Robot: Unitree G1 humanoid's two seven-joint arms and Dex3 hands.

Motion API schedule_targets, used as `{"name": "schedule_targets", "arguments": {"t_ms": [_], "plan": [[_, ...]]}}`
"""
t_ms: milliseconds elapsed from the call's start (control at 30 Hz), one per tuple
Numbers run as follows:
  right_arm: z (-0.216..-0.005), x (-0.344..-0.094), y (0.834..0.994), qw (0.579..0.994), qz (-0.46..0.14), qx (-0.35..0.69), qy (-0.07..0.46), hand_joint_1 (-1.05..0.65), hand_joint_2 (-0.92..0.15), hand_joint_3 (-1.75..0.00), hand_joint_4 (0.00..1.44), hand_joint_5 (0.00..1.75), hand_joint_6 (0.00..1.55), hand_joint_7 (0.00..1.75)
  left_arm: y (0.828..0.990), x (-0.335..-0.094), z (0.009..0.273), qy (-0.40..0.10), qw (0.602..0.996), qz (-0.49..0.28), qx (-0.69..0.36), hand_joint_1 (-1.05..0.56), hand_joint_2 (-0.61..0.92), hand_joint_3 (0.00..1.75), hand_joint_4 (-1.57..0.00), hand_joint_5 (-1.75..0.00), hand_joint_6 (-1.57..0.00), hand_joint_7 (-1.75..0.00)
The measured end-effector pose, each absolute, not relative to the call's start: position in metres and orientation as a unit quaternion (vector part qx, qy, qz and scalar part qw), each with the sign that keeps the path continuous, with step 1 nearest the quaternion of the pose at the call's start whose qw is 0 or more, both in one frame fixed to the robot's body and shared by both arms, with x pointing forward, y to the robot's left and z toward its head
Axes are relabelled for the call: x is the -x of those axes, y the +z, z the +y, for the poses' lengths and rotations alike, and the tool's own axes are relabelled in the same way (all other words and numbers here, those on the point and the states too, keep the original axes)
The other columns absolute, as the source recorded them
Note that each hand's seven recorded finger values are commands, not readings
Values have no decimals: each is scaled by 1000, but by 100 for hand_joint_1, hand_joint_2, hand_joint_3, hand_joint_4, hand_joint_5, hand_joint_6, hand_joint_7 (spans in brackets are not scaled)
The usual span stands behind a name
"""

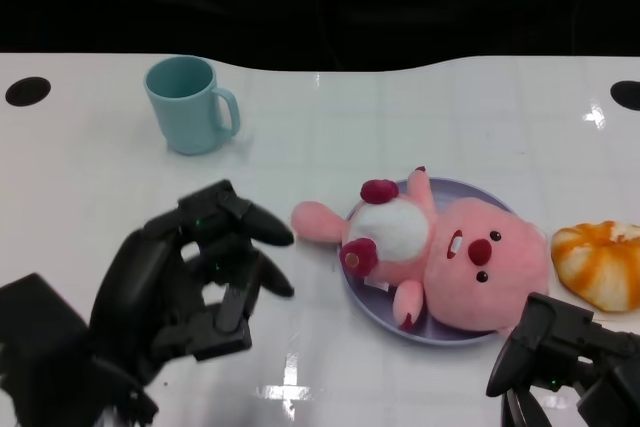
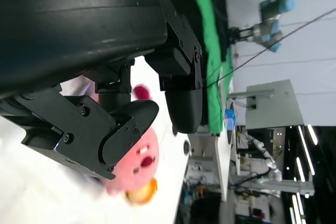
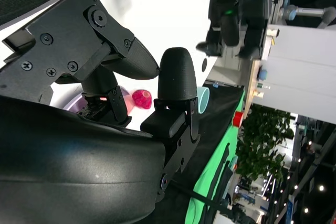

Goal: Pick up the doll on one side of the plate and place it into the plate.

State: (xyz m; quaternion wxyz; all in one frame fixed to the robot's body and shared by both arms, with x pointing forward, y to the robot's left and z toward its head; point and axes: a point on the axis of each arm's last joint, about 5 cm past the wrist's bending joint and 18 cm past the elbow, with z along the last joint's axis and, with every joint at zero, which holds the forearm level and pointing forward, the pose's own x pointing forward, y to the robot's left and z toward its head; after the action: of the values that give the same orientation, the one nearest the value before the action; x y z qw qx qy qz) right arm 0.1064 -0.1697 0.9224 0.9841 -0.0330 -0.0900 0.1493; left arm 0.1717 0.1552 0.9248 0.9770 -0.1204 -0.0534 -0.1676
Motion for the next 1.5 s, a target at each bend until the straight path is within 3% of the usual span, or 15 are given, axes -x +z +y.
{"name": "schedule_targets", "arguments": {"t_ms": [333, 733, 933, 1500], "plan": [[-170, -107, 922, 984, -89, 33, 149, -22, -43, -140, 70, 175, 62, 152, 927, -142, 156, -164, 966, 60, 189, -12, 54, 133, -75, -175, -63, -152], [-173, -107, 922, 984, -91, 33, 147, -21, -43, -139, 70, 174, 62, 150, 920, -136, 160, -169, 939, 136, 267, -16, 60, 109, -76, -175, -64, -160], [-175, -106, 921, 984, -93, 35, 148, -20, -44, -138, 70, 175, 62, 150, 906, -145, 163, -168, 930, 171, 279, -16, 59, 112, -79, -175, -65, -166], [-176, -105, 920, 984, -90, 37, 148, -15, -41, -143, 70, 175, 63, 152, 899, -154, 166, -192, 920, 188, 285, -18, 49, 127, -81, -175, -67, -169]]}}
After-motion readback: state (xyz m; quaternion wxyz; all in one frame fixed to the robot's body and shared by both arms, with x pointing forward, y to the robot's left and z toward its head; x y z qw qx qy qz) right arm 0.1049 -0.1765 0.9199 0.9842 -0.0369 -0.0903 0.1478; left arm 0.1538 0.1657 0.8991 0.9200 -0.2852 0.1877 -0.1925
